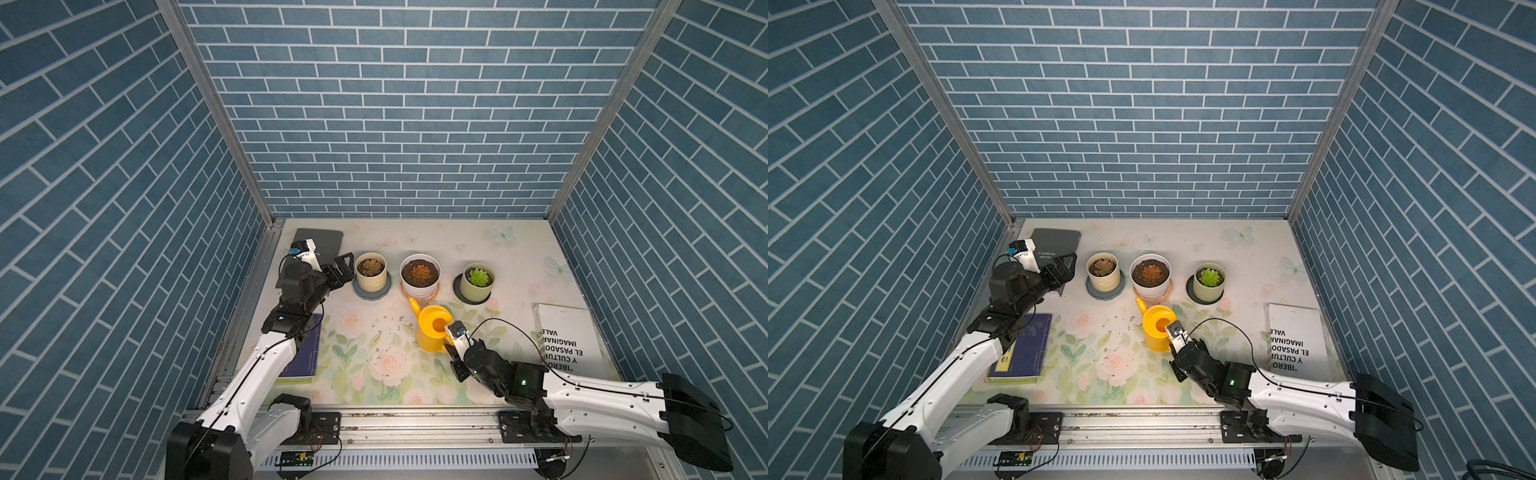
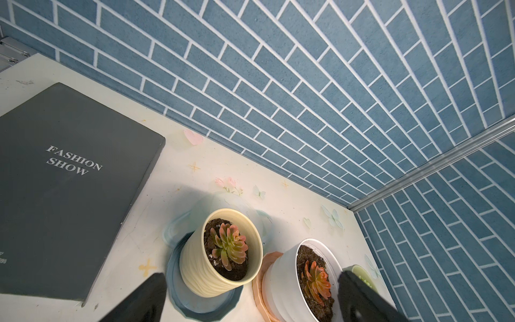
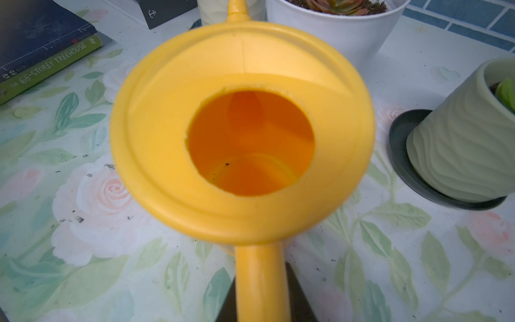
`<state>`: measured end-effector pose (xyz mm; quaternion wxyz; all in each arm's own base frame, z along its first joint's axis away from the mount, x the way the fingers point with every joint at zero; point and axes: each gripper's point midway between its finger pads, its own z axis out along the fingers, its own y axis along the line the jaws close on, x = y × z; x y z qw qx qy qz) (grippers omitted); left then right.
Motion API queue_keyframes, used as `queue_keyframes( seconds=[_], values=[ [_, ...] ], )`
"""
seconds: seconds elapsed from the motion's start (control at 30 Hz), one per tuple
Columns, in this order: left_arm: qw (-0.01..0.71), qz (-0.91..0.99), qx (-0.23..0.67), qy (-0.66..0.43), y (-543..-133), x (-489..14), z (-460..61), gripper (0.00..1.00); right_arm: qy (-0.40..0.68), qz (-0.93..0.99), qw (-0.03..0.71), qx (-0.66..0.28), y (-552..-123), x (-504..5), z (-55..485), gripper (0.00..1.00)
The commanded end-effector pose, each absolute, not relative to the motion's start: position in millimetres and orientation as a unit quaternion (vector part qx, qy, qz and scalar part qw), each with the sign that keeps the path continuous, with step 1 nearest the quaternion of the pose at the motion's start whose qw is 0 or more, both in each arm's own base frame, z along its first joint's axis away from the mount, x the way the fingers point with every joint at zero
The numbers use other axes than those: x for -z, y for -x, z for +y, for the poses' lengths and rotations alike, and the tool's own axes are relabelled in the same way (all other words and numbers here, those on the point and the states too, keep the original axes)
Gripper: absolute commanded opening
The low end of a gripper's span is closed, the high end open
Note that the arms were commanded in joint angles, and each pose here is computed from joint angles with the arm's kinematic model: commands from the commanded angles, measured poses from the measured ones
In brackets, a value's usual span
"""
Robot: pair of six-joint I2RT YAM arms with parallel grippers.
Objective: Water the succulent around the soil edge
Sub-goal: Place the watering can at the center of the board.
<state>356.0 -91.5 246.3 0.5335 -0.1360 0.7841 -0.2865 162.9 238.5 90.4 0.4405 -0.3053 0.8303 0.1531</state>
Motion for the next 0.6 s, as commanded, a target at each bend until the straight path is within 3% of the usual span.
queue_keyframes(
  seconds=[0.0,0.23,0.37,0.57],
  values=[
    [0.538,0.785,0.277,0.135,-358.3,-247.5,-89.9,1.00,0.305,0.828,0.440,-0.166,-162.4,-98.4,249.3,0.08],
    [0.535,0.789,0.270,0.140,-360.1,-242.6,-87.5,1.00,0.301,0.830,0.438,-0.170,-160.3,-95.7,245.5,0.22],
    [0.531,0.791,0.269,0.140,-363.0,-241.5,-88.4,1.00,0.294,0.827,0.446,-0.176,-160.7,-100.4,242.5,0.40],
    [0.531,0.792,0.266,0.144,-366.4,-241.6,-88.0,1.00,0.288,0.824,0.454,-0.178,-160.1,-107.0,235.5,0.57]
  ],
)
